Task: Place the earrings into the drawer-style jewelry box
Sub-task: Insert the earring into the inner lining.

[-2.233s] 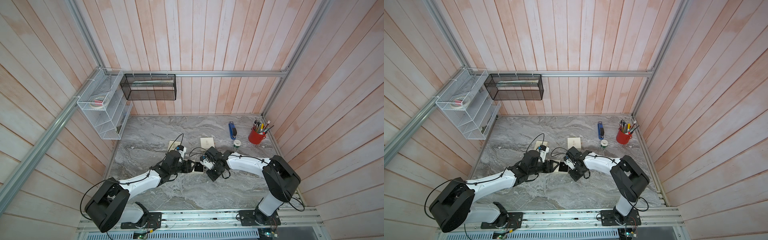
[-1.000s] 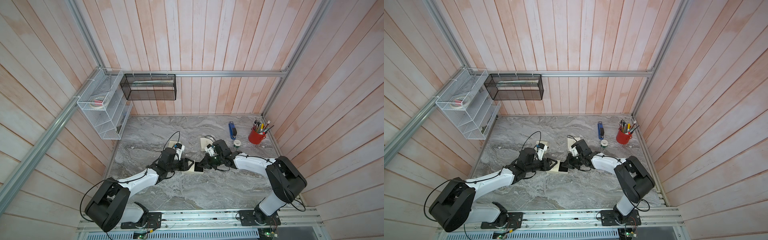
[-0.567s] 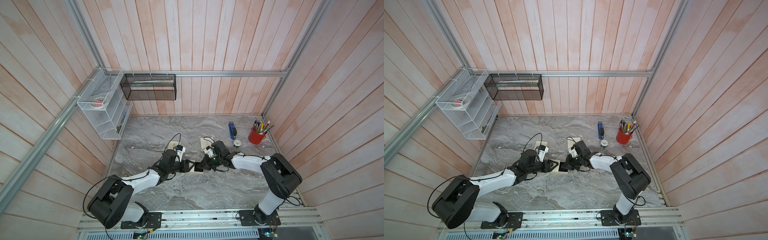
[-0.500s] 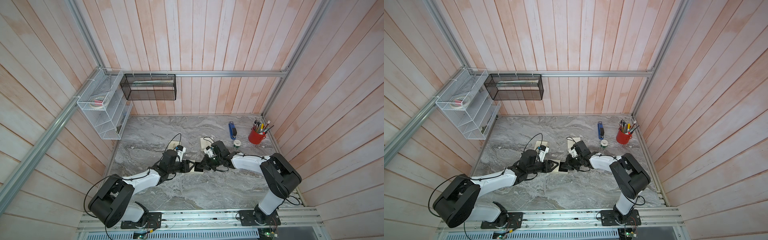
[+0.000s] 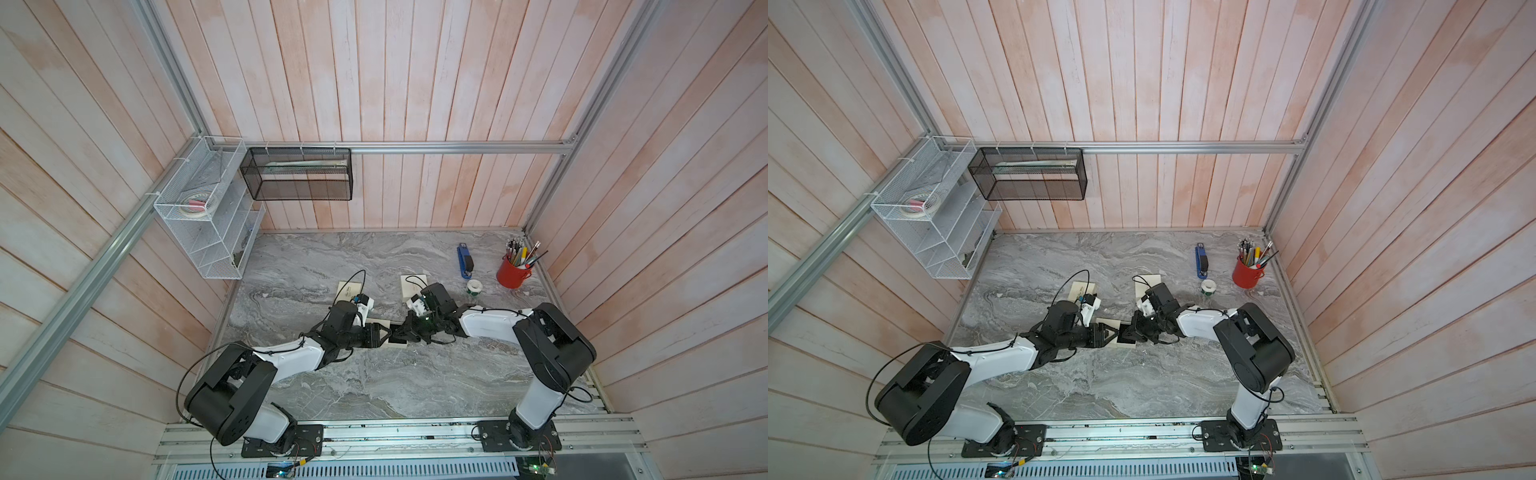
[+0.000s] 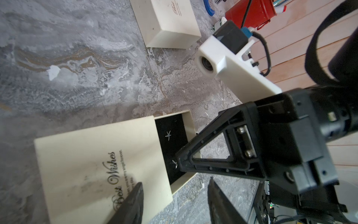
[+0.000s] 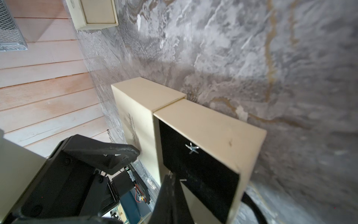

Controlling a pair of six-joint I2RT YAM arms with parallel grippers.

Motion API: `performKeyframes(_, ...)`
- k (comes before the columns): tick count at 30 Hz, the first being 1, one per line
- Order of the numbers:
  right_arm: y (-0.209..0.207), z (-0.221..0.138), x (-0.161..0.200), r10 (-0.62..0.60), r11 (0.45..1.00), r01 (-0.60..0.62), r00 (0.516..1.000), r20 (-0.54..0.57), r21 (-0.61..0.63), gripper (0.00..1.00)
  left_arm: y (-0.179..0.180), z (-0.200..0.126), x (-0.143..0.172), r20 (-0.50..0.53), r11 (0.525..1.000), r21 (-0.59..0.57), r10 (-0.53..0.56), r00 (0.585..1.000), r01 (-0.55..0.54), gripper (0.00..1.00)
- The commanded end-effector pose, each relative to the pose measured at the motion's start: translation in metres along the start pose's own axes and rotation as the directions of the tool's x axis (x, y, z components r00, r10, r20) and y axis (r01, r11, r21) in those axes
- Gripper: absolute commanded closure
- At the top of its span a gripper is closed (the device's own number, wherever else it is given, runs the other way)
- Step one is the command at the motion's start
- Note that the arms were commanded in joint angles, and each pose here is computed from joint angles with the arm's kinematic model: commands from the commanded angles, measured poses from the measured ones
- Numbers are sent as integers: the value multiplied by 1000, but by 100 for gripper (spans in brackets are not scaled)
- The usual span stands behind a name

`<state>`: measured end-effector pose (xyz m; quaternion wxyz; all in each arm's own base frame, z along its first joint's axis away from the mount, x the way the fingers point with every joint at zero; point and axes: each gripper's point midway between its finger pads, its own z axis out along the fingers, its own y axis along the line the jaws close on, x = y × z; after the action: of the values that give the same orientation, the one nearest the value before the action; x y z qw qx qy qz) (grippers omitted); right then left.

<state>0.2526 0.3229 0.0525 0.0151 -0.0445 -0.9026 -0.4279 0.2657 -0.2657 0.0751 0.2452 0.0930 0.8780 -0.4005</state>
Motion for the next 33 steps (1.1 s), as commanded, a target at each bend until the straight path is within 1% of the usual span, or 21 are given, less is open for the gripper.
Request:
performKeyframes(1,7,4,-3,-8,1000,8,1000,-4,-18,100,-3,4,-2,-8,1000,8,10,1000,-10,46)
performKeyframes(9,-1,6,-4,-1,1000,1,1000,-3,7,100,2,6,2,-25,1000,-11,3,1000,-3,47)
performKeyframes(21,-16,6,-4,-5,996,5,1000,5,85,100,11,7,3,-35,998,-60,0,999,-3,48)
performKeyframes(33,-24,3,-4,-15,989,13,1000,12,145,100,11,6,2,-35,998,-69,6,999,-8,48)
